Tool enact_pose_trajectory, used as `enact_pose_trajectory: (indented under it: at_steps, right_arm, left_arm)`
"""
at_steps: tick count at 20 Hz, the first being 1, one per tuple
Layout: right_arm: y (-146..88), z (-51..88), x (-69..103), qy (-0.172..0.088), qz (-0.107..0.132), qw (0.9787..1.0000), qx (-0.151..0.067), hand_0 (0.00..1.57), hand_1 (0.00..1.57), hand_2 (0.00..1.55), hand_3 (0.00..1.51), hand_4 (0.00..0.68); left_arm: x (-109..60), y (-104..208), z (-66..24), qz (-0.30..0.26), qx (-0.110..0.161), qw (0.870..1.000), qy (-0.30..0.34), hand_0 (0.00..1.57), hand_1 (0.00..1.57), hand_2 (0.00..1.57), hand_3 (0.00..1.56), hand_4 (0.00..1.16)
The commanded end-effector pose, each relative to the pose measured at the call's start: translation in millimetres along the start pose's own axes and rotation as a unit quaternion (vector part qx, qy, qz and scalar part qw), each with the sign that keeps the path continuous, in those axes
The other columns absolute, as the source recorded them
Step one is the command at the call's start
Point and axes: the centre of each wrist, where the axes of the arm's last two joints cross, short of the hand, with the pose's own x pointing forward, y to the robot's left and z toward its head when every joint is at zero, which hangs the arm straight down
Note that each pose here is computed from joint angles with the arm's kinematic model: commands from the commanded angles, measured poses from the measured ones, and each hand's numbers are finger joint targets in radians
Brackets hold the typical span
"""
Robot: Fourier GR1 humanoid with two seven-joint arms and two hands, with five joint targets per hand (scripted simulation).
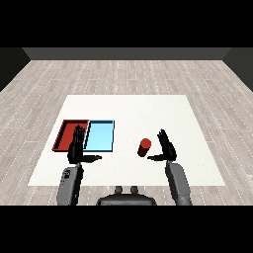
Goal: Pick the red can and put it in the red box
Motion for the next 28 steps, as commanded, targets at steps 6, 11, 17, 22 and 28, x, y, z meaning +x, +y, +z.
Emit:
enact_pose_trajectory:
  at_steps: [6,11,17,22,28]
  right_arm:
    - [1,-16.5,-14.0,0.019,-0.033,0.9993,0.000,0.00,0.00,0.00,0.00,0.000]
    - [21,-11.0,-30.2,0.031,-0.031,0.9991,0.001,0.00,0.00,0.00,0.00,0.000]
    - [25,-17.5,-28.7,0.039,-0.034,0.9985,0.016,0.00,0.00,0.00,0.00,0.000]
    - [30,-24.6,-54.2,0.039,-0.057,0.9974,0.023,0.00,0.00,0.00,0.00,0.000]
    - [32,-55.9,-21.5,0.039,-0.053,0.9973,0.033,0.00,0.00,0.00,0.00,0.000]
  left_arm:
    - [13.6,5,12.3,0.017,0.007,1.000,0.004,0.00,0.00,0.00,0.00,0.00]
    - [-0.6,-8,-17.5,-0.003,-0.002,1.000,0.000,0.00,0.00,0.00,0.00,0.00]
    - [11.0,18,-15.3,0.000,0.003,1.000,0.002,0.00,0.00,0.00,0.00,0.00]
    - [2.4,2,12.6,-0.004,0.001,1.000,0.001,0.00,0.00,0.00,0.00,0.00]
    - [-5.8,31,3.6,-0.002,0.006,1.000,-0.010,0.00,0.00,0.00,0.00,0.00]
